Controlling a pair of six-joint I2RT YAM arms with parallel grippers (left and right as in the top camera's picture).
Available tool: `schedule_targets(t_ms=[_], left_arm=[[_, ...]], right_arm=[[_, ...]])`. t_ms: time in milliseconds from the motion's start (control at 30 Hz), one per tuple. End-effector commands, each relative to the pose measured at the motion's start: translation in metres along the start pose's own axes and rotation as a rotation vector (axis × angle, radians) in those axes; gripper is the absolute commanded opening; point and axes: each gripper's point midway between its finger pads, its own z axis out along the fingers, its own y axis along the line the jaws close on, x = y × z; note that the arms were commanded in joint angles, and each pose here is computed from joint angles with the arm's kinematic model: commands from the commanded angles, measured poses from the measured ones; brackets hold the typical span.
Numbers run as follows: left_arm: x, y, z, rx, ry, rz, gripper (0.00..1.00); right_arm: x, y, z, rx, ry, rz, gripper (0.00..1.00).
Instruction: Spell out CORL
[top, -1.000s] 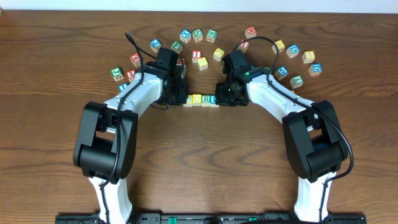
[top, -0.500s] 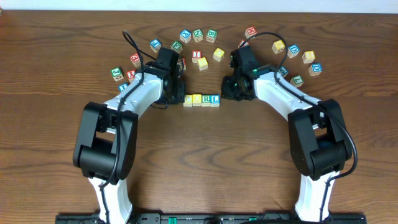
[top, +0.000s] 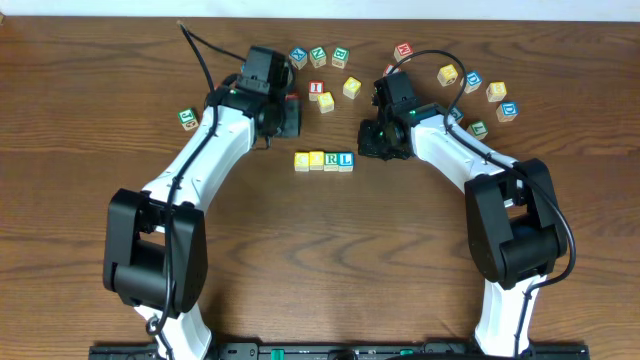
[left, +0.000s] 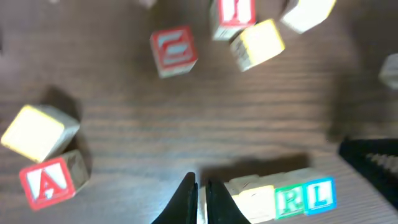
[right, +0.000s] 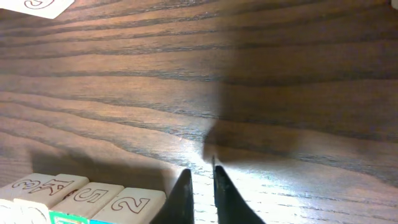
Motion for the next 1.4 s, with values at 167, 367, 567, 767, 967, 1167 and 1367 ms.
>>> schedule_targets(t_ms=[167, 367, 567, 767, 967, 1167, 1367], left_arm=[[0.006, -0.027, 0.029, -0.042, -0.001, 0.071, 0.08], [0.019, -0.029, 0.048, -0.144, 0.009, 0.072, 0.07], [0.027, -0.028, 0.06, -0.192, 0.015, 0.044, 0.08], [0.035, -0.031, 0.071, -0.193, 0.035, 0.045, 0.07], [0.037, -0.034, 0.072, -0.192, 0.037, 0.051, 0.07], [0.039, -0.037, 0.072, -0.189, 0.04, 0.058, 0.07], [0.043, -0.036, 0.071, -0.195, 0.057, 0.06, 0.08]], right_arm=[[0.0, -0.003, 0.0, 0.015, -0.003, 0.007, 0.16], [0.0, -0.005, 0.0, 0.028, -0.005, 0.008, 0.17], [0.0, -0.005, 0.0, 0.028, -0.004, 0.007, 0.18], [0.001, -0.006, 0.0, 0.03, -0.001, 0.008, 0.18], [0.001, -0.007, 0.0, 0.034, -0.001, 0.008, 0.19], [0.001, -0.007, 0.0, 0.035, -0.001, 0.008, 0.19], [0.002, -0.007, 0.0, 0.036, 0.001, 0.008, 0.19]])
